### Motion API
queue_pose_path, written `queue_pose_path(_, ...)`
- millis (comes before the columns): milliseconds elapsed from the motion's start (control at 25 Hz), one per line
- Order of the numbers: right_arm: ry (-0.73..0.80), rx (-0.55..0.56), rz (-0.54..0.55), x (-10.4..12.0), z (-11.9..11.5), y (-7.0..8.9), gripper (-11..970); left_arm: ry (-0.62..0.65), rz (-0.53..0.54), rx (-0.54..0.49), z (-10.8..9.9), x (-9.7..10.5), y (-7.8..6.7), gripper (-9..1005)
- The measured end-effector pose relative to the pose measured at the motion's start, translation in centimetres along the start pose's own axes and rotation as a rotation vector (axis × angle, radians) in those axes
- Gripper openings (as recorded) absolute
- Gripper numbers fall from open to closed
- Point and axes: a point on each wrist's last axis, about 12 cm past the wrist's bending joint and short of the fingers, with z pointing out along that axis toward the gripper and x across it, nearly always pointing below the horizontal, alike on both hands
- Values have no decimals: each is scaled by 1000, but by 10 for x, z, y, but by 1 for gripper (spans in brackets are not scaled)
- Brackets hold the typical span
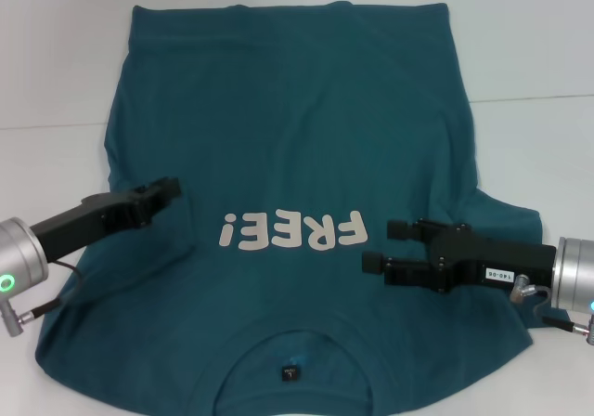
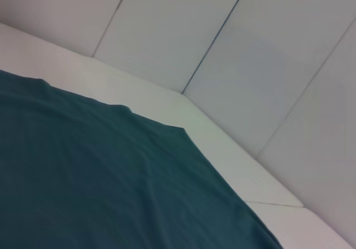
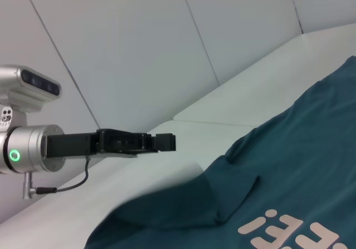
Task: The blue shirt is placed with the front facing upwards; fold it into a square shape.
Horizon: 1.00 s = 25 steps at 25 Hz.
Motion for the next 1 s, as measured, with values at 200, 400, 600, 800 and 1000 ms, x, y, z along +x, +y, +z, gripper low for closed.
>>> queue_pose_path(200,-1,-3,1,0,0,0,916,-8,-10,31,-3,3,-3,211)
queue_pose_path(400,-2,-3,-1,-1,1,0,916,-21,11,-5,-13,7,4,404)
queue_pose_path(600,-2,-4,0,-2,1,0,916,-35,64,-74,-23,12,14,506)
queue_pose_path(800,-1,-5,1,-3,2,0,916,-15,93,-145,-28,17,23,609)
queue_pose_path(1000,-1,-5,2,-2,2,0,917,32,123,-192,-31,25,28,804)
